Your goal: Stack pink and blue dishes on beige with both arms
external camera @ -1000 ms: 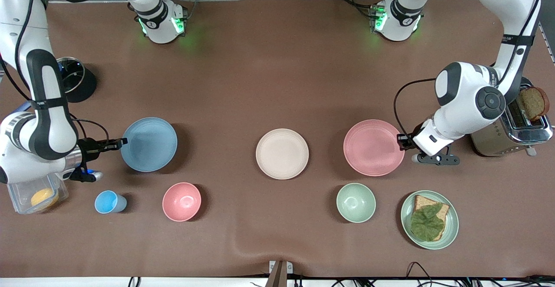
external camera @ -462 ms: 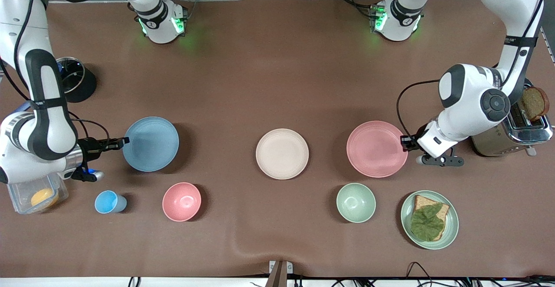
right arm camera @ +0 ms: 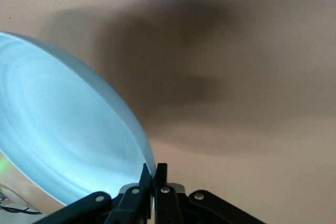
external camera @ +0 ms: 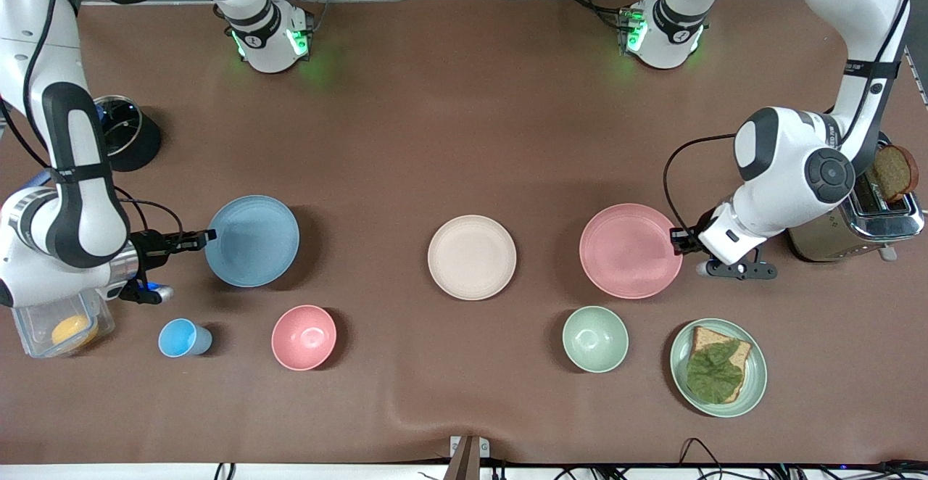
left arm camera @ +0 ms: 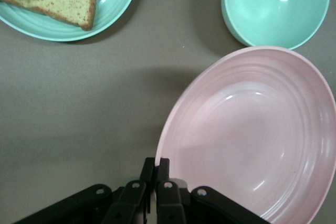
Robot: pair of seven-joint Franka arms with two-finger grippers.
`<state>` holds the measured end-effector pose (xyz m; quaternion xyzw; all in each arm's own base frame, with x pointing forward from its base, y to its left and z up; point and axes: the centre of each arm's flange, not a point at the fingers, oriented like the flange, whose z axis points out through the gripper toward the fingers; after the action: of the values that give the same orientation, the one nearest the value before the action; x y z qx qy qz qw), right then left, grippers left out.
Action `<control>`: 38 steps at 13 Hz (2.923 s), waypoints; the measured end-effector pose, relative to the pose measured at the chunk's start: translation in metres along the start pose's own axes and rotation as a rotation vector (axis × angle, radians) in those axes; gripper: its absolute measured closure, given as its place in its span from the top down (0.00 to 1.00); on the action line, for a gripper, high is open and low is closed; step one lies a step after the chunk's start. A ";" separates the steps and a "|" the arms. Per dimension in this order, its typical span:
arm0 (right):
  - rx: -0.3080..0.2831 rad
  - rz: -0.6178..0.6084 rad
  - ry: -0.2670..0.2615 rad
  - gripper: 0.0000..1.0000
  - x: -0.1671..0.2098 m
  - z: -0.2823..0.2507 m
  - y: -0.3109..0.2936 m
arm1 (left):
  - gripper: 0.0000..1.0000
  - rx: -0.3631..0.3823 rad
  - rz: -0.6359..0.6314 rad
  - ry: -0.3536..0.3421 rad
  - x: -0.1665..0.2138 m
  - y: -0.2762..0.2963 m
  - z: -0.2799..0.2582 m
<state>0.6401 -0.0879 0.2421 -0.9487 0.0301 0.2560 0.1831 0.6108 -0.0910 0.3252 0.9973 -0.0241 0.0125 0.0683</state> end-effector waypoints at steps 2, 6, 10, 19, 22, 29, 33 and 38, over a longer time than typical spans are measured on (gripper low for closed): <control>0.000 0.000 0.000 0.04 0.000 0.000 0.000 | 0.06 -0.002 0.005 0.012 0.003 0.004 -0.005; 0.001 0.001 0.000 0.04 0.000 0.000 0.001 | 0.06 0.004 0.009 -0.002 0.003 0.006 -0.019; 0.001 0.002 0.001 0.04 0.000 0.000 0.002 | 0.06 0.006 -0.003 0.000 0.003 0.013 -0.030; 0.005 0.007 0.003 0.04 -0.001 -0.001 0.005 | 0.06 -0.084 -0.131 -0.013 -0.035 0.200 0.005; 0.007 0.009 0.003 0.04 -0.001 -0.002 0.007 | 0.06 -0.140 -0.098 -0.001 -0.041 0.233 0.064; 0.009 0.011 0.003 0.04 -0.001 -0.002 0.008 | 0.06 -0.181 -0.060 -0.026 -0.031 0.270 0.116; 0.010 0.011 0.003 0.04 -0.001 -0.002 0.008 | 0.06 -0.131 -0.040 -0.033 -0.034 0.277 0.145; 0.013 0.009 0.003 0.04 -0.001 -0.001 0.007 | 0.06 -0.118 -0.039 -0.019 -0.027 0.275 0.149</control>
<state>0.6389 -0.0946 0.2415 -0.9477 0.0365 0.2550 0.1882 0.5730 -0.3823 0.2146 0.9919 -0.0060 0.0000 0.1272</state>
